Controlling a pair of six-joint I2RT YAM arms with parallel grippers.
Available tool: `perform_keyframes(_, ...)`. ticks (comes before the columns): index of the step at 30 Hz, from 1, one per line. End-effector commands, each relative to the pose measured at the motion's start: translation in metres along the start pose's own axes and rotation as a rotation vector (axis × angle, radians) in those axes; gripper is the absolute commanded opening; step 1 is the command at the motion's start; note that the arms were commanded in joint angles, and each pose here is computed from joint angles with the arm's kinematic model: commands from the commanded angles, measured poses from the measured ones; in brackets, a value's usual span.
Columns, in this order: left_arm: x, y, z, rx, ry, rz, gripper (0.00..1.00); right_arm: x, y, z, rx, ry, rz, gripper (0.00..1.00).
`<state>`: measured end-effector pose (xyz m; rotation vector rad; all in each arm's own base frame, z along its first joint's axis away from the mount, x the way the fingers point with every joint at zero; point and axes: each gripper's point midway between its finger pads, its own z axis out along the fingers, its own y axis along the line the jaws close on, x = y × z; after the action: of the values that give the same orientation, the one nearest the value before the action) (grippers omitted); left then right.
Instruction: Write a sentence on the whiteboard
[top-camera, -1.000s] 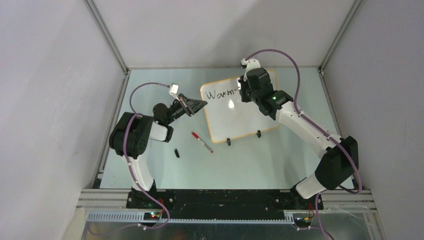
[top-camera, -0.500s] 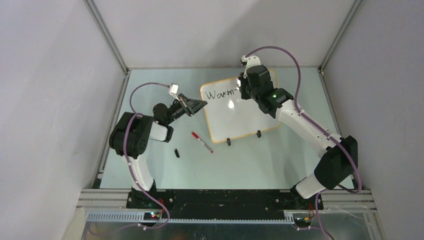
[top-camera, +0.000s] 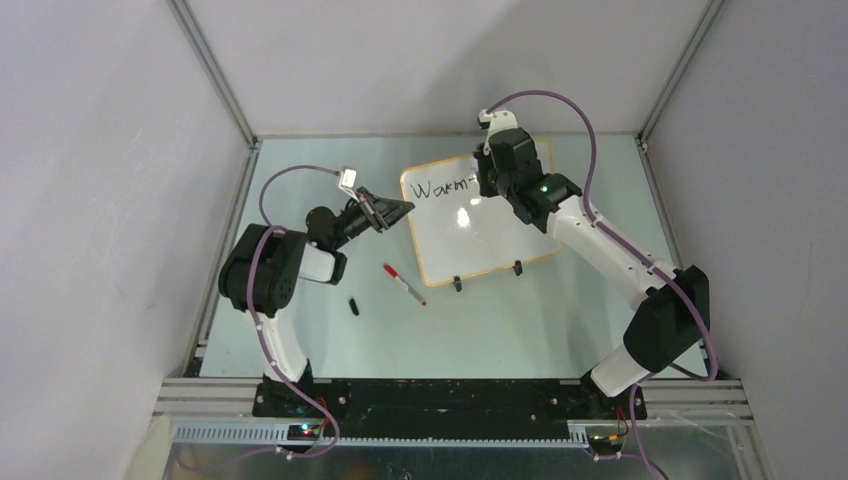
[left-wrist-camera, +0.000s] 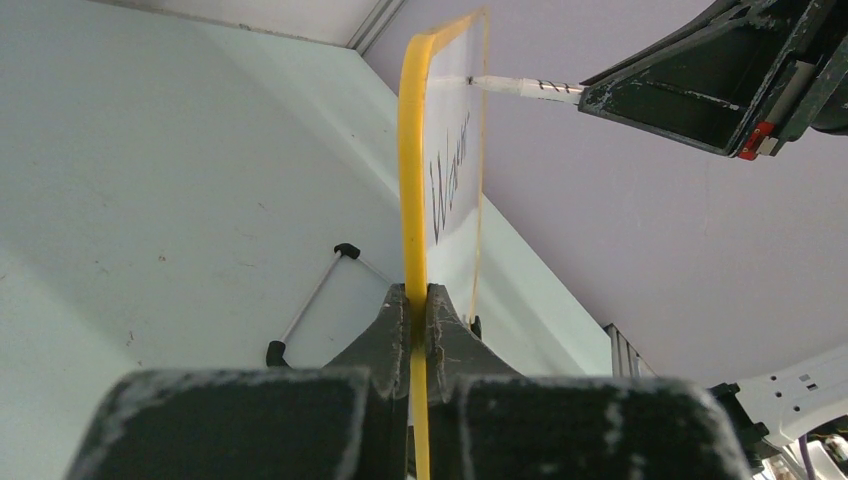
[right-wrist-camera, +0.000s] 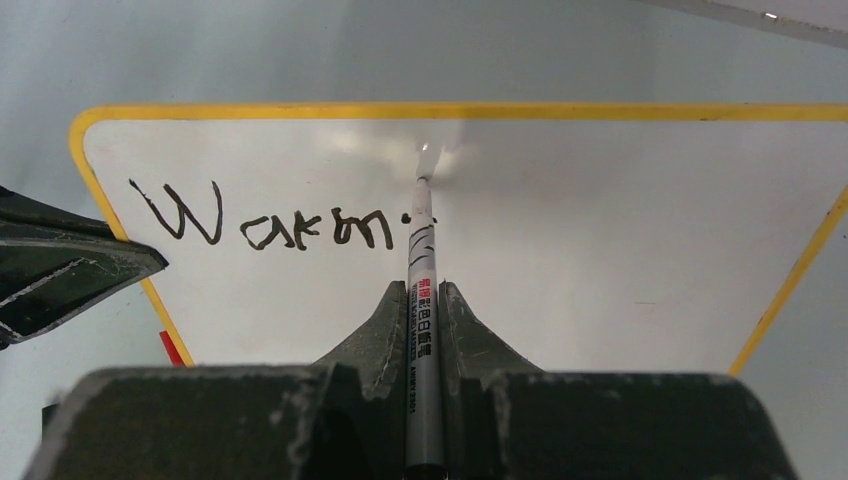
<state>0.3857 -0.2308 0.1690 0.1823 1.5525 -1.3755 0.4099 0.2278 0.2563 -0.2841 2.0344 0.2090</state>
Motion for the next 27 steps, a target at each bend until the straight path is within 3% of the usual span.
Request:
perform_keyframes(1,-0.006,-0.007,0.005,0.045,-0.006,0.065,0.0,-0.017,-0.001,0.001,0.012,-0.034,0.0,0.0)
perform_keyframes(27,-0.007,-0.007,0.004,0.046,-0.01,0.064,0.0,0.002,-0.008,-0.007,0.03,0.017,-0.001,0.0)
